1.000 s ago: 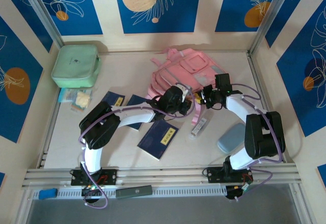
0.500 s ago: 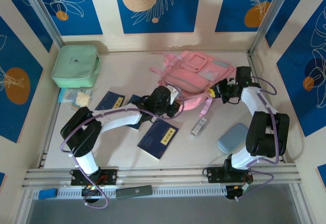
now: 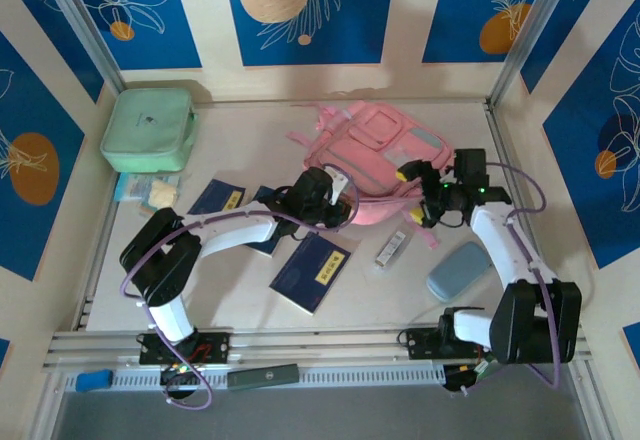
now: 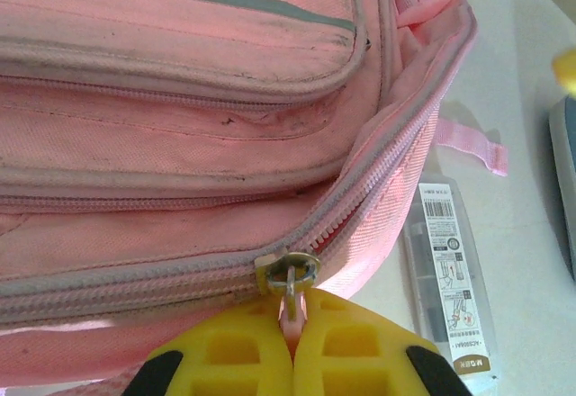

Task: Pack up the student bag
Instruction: Unzip the student bag at the top-center of the table.

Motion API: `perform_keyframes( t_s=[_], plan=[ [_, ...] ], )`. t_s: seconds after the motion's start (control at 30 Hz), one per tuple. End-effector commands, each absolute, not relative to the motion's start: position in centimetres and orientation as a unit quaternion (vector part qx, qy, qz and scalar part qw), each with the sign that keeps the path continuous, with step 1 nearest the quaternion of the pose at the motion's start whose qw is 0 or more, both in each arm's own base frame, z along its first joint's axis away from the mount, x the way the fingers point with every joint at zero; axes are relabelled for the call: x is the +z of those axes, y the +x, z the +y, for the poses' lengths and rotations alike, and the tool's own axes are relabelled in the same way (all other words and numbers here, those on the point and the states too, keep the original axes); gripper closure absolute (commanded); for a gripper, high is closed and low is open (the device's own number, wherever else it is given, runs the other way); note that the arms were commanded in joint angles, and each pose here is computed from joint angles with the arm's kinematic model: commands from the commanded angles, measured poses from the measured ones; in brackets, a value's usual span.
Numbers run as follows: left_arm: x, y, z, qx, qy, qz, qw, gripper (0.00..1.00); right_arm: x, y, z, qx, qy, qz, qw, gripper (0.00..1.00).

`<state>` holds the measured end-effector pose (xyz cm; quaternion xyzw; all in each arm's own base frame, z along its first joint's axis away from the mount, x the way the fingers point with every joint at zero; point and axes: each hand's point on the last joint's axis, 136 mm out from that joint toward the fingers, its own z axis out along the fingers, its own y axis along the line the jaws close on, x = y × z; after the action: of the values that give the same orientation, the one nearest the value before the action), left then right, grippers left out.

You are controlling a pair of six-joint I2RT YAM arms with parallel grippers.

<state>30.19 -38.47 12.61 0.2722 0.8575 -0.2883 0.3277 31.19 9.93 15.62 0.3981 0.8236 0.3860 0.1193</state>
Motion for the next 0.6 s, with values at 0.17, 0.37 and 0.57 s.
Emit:
perform_keyframes(
  t_s=[0.17,0.37,0.57],
  plan=[
    [15.9,30.0,-41.0,-0.334,0.289,0.819,0.367,1.0,12.4,31.0,15.7,0.381,0.453,0.804,0.064,0.02],
    [16.0,29.7,-41.3,-0.334,0.29,0.817,0.369,1.0,10.6,33.8,16.6,0.347,0.462,0.811,0.092,0.23],
    [16.4,28.8,-41.0,-0.338,0.291,0.817,0.365,1.0,11.7,35.4,17.8,0.33,0.399,0.847,0.119,0.66]
  ],
)
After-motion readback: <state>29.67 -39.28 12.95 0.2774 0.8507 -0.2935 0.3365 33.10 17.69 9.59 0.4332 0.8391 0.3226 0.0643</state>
